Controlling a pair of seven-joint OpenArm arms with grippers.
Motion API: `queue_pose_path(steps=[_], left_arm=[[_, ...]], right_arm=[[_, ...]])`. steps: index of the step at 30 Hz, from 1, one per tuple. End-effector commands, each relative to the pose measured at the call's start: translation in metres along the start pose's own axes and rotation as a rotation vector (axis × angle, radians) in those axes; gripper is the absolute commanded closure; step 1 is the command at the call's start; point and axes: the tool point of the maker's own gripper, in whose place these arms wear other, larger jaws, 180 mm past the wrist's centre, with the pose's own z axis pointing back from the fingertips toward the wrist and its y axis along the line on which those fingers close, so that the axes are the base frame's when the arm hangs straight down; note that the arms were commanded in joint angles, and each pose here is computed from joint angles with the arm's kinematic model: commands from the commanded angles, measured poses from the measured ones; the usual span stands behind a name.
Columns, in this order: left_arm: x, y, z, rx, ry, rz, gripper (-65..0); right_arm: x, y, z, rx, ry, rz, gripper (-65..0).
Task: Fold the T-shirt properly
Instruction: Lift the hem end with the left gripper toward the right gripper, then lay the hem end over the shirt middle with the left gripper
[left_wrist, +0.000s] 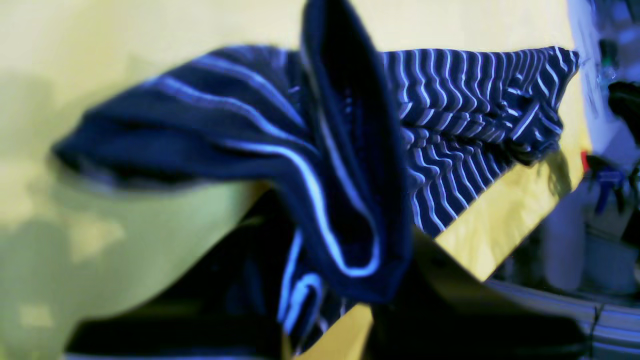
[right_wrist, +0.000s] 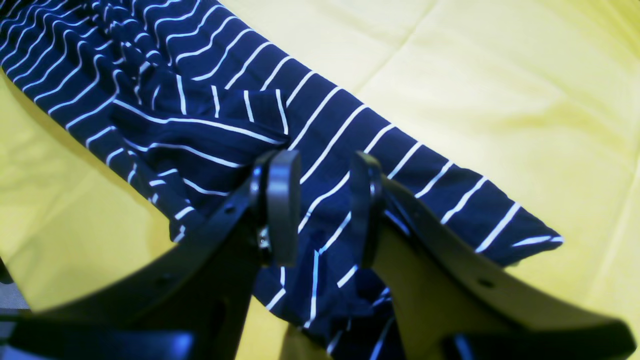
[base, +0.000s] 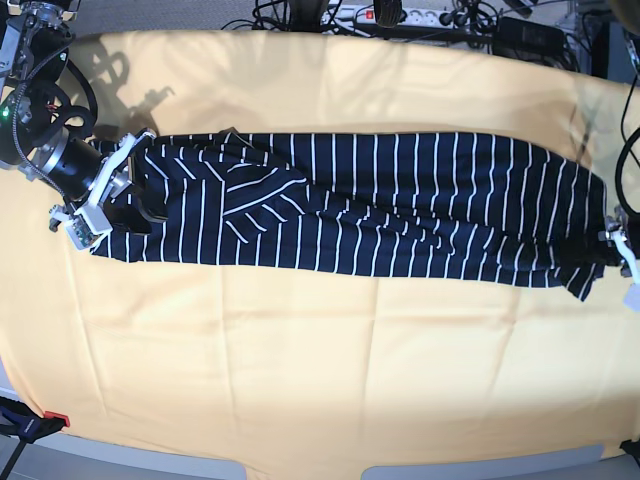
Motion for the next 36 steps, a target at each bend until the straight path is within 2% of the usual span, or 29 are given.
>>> queue_pose_path(steps=[1, 5, 10, 20, 27, 29, 36], left_arm=[[0.024, -0.014, 0.009, -0.011, -0.05, -0.075, 0.0], [0.037, -0.052, -0.005, -0.069, -0.065, -0.206, 0.0], [0.033, -0.078, -0.024, -0.138, -0.076, -0.252, 0.0], [0.016, -0.125, -0.084, -0.347, -0.135, -0.179, 0.0], [-0.021, -0.183, -0.138, -0.545, -0.074, -0.186, 0.0], [-0.026, -0.198, -0.147, -0.59, -0.069, -0.218, 0.0], [-0.021, -0.224, -0.159, -0.664, -0.114, -0.196, 0.0]], right_arm=[[0.013, -0.002, 0.004, -0.001, -0.045, 0.022, -18.6], [0.013, -0.002, 0.004, -0.002, -0.043, 0.021, -18.6], [0.01, -0.005, 0.004, -0.017, -0.026, 0.03, -18.6], [0.009, -0.006, 0.004, -0.02, -0.022, 0.033, -18.6], [0.009, -0.006, 0.004, -0.022, -0.02, 0.034, -18.6], [0.009, -0.006, 0.004, -0.022, -0.02, 0.034, -18.6], [0.008, -0.006, 0.004, -0.023, -0.019, 0.034, -18.6]])
